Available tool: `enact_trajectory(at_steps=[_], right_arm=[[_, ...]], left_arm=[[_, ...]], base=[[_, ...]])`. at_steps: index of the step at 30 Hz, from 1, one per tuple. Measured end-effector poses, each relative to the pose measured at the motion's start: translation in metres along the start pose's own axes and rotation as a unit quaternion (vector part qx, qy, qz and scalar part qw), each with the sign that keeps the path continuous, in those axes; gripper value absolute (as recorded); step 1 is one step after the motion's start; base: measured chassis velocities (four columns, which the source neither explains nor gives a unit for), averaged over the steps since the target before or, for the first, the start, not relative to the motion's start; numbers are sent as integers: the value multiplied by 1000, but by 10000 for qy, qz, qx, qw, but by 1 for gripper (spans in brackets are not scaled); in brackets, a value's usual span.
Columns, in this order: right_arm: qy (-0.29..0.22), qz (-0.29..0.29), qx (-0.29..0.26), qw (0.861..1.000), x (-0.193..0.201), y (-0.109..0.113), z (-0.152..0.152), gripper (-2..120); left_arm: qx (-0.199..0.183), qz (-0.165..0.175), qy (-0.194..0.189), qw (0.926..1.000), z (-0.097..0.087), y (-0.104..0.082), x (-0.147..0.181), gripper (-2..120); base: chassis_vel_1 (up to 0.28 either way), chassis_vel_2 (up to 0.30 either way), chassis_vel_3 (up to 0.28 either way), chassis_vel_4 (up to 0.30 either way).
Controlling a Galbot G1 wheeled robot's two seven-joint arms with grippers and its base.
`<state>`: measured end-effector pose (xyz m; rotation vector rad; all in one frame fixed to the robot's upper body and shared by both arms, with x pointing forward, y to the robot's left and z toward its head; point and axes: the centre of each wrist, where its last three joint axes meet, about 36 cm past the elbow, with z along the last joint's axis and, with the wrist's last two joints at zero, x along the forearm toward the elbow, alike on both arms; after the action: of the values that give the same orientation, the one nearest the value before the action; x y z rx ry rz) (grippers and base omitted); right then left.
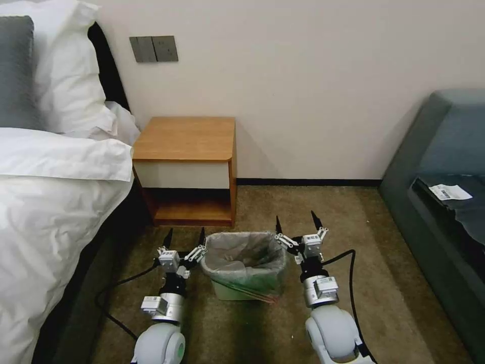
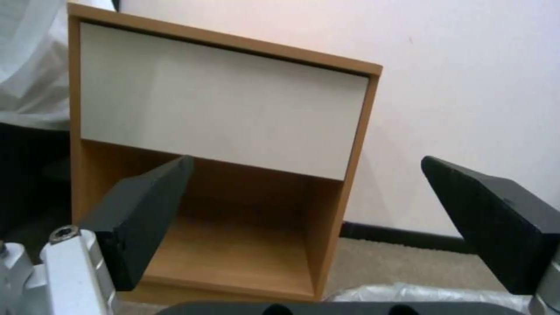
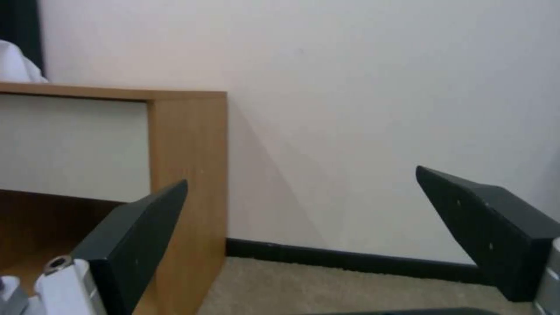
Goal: Pick up the garbage bag from the table and place it over the trash can.
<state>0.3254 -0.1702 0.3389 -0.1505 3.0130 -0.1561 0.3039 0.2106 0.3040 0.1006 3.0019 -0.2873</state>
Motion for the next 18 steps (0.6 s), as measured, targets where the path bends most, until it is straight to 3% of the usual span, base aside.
enact_trajectory(at_steps=[18], right_arm=[[2, 72, 34, 10000, 2, -6, 1, 100]], left_arm=[[6, -17, -17, 10000, 1, -1, -1, 97]], base=[[0, 0, 0, 0]])
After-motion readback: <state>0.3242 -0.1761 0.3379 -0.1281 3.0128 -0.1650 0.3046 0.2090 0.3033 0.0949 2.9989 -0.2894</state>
